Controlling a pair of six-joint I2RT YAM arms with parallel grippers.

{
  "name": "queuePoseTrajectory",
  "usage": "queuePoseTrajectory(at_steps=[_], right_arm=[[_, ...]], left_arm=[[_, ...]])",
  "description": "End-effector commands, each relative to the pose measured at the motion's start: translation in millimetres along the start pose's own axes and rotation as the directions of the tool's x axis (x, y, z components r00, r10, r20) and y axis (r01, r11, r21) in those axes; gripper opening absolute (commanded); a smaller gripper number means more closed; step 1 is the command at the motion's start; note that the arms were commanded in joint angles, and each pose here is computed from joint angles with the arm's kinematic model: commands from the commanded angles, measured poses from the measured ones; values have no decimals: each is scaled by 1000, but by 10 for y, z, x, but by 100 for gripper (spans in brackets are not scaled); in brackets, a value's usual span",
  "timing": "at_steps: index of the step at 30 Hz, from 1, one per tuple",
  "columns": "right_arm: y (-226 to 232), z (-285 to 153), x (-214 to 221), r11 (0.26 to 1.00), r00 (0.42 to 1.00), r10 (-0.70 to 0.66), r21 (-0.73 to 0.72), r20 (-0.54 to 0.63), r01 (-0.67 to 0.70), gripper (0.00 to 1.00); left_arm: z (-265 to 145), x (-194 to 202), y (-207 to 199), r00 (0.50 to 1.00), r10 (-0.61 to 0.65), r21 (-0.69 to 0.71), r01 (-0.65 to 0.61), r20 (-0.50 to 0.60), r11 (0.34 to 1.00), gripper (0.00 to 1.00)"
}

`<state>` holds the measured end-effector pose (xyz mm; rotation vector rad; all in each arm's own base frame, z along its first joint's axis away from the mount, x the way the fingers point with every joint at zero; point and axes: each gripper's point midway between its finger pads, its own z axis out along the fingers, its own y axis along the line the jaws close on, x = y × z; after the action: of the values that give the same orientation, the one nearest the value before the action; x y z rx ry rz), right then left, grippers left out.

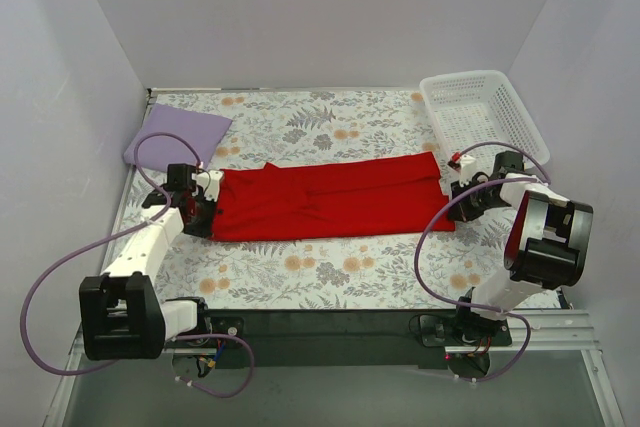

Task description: Fold and stack the t-shirts

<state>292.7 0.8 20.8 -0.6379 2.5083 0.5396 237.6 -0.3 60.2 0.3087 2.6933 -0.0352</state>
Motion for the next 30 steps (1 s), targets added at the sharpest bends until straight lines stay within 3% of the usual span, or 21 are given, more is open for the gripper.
queuePoseTrajectory(at_steps=[1, 8, 21, 25, 27, 29, 30], right_arm=[[56, -34, -9, 998, 999, -39, -53, -4, 39, 1], [-10, -63, 14, 999, 999, -50, -19, -10, 49, 1], [-45, -134, -22, 998, 998, -69, 13, -6, 69, 3], [-62, -164, -7, 996, 997, -81, 29, -19, 81, 17], [-57, -175, -7, 996, 996, -83, 31, -19, 84, 25], [-56, -188, -10, 996, 996, -84, 34, -20, 84, 31], [-61, -199, -14, 995, 996, -87, 41, -20, 88, 35]], left_arm=[[-51, 90, -88, 1000, 14, 37, -14, -9, 999, 0], [-213, 177, -29, 1000, 11, -18, -11, -3, 1000, 0], [-236, 307, -147, 1000, 28, 2, -28, -1, 1000, 0], [-476, 48, 43, 995, -69, -118, 78, 78, 990, 35], [-660, -194, 117, 979, -113, -153, 139, 167, 978, 41], [-740, -307, 133, 970, -131, -155, 164, 204, 974, 59], [-788, -398, 150, 964, -132, -158, 170, 230, 973, 59]])
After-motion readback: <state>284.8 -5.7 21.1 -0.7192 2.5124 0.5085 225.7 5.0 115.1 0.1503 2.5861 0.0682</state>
